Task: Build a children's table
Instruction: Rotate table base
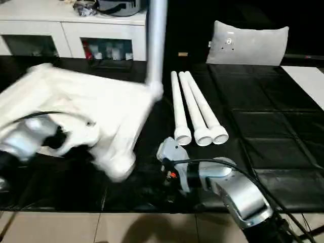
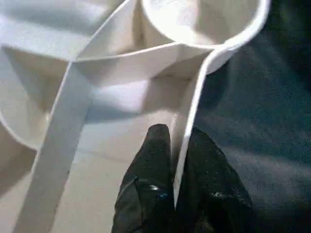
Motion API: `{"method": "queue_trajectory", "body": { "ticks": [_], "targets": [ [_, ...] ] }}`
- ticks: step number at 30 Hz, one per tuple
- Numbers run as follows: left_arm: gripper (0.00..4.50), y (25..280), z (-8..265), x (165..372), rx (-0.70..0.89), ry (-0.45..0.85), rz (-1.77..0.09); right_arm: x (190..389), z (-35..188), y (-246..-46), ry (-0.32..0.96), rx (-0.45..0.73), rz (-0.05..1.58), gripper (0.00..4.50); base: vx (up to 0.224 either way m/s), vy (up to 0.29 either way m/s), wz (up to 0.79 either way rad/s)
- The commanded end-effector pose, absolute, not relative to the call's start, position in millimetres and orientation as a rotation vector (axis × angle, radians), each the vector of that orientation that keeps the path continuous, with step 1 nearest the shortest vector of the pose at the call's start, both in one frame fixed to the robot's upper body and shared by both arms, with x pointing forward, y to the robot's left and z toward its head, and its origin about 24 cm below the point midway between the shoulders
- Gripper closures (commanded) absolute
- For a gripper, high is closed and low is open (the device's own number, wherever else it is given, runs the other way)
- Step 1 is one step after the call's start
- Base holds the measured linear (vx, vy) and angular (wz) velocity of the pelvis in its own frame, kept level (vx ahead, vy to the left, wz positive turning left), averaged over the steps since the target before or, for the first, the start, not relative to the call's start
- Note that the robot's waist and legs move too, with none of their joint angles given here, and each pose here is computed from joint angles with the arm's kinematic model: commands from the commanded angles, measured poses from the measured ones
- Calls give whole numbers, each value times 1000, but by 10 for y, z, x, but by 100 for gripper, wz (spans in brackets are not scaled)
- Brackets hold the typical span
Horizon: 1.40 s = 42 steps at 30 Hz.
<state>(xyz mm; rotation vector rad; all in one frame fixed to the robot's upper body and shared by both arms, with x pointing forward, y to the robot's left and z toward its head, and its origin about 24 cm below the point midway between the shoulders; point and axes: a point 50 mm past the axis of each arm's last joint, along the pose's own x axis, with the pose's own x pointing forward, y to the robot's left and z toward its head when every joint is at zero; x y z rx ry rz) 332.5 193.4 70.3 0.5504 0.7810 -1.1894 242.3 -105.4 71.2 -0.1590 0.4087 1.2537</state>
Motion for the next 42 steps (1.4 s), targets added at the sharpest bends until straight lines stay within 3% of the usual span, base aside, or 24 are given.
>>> {"method": "queue_trajectory", "body": {
  "ticks": [1, 5, 15, 20, 21, 25, 28, 30, 33, 34, 38, 42],
  "targets": [
    [432, 2013, 651, 3329, 448, 778, -1068, 2497, 750, -1093, 383, -182, 1204, 0, 0, 0, 0],
    [447, 1874, 638, 3361, 463, 674, -1071, 2538, 758, -1096, 372, -183, 1172, 0, 0, 0, 0],
    [447, 1630, 616, 3363, 694, 449, -1170, 2692, 727, -1172, 355, -193, 1017, 0, 0, 0, 0],
    [447, 1603, 599, 3312, 683, 417, -1230, 2723, 735, -1179, 348, -179, 976, 0, 0, 0, 0],
    [447, 1592, 576, 3211, 659, 412, -1325, 2728, 745, -1188, 342, -172, 955, 0, 0, 0, 0],
    [447, 1597, 566, 3123, 630, 415, -1391, 2707, 772, -1200, 335, -152, 948, 0, 0, 0, 0],
    [447, 1580, 602, 3062, 630, 400, -1446, 2678, 810, -1231, 343, -74, 941, 0, 0, 0, 0],
    [420, 1578, 656, 3031, 588, 381, -1459, 2664, 847, -1246, 325, -43, 915, 0, 0, 0, 0],
    [390, 1574, 745, 3023, 503, 326, -1433, 2664, 894, -1241, 283, -12, 867, 0, 0, 0, 0],
    [386, 1563, 871, 3004, 374, 261, -1390, 2666, 926, -1241, 250, 29, 821, 0, 0, 0, 0],
    [347, 1597, 1004, 3020, 261, 162, -1238, 2698, 954, -1256, 184, 21, 723, 0, 0, 0, 0],
    [308, 1718, 1100, 3047, 137, 89, -916, 2710, 955, -1249, 206, 129, 571, 0, 0, 0, 0]
  ]
}}
